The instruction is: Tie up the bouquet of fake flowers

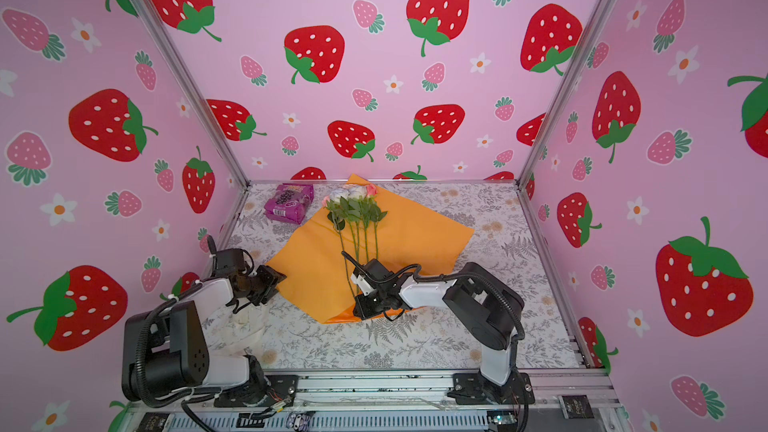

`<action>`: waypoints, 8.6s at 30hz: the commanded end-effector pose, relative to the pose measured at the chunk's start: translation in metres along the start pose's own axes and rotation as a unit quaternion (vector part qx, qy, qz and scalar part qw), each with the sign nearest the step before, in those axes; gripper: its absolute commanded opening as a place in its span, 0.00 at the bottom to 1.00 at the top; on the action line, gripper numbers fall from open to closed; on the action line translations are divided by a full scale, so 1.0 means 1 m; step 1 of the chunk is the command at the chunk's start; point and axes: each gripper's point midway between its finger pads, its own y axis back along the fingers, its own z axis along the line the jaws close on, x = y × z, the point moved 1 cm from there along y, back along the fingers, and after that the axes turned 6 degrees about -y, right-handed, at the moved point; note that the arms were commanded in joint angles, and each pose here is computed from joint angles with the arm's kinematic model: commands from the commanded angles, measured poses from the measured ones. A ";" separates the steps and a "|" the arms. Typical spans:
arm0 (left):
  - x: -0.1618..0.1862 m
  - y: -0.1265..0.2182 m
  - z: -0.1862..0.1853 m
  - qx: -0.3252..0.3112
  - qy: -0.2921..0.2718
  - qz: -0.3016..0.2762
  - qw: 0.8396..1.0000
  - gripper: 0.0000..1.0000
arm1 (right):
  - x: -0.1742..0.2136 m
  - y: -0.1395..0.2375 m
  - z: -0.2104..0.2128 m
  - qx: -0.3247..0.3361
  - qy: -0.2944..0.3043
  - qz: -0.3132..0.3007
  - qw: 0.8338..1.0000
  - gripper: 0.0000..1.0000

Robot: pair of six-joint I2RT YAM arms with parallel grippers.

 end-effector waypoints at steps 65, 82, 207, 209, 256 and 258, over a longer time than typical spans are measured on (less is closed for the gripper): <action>0.057 0.046 -0.135 0.132 -0.185 0.022 0.973 0.00 | 0.003 0.014 -0.023 0.070 -0.040 -0.002 0.997 0.12; 0.072 0.055 -0.214 0.177 -0.275 0.037 0.944 0.00 | 0.020 0.005 -0.042 0.072 -0.052 0.018 0.996 0.12; 0.162 -0.091 -0.219 0.149 -0.297 0.203 0.921 0.33 | -0.050 0.076 -0.104 0.060 -0.153 -0.163 0.973 0.10; 0.166 -0.098 -0.213 0.141 -0.299 0.208 0.921 0.33 | -0.052 0.079 -0.101 0.057 -0.150 -0.163 0.973 0.12; 0.154 -0.050 -0.247 0.171 -0.355 0.152 0.906 0.42 | 0.024 0.034 -0.068 0.019 -0.111 -0.045 0.993 0.17; 0.140 -0.051 -0.237 0.160 -0.342 0.138 0.915 0.38 | 0.024 0.034 -0.069 0.020 -0.115 -0.048 0.992 0.17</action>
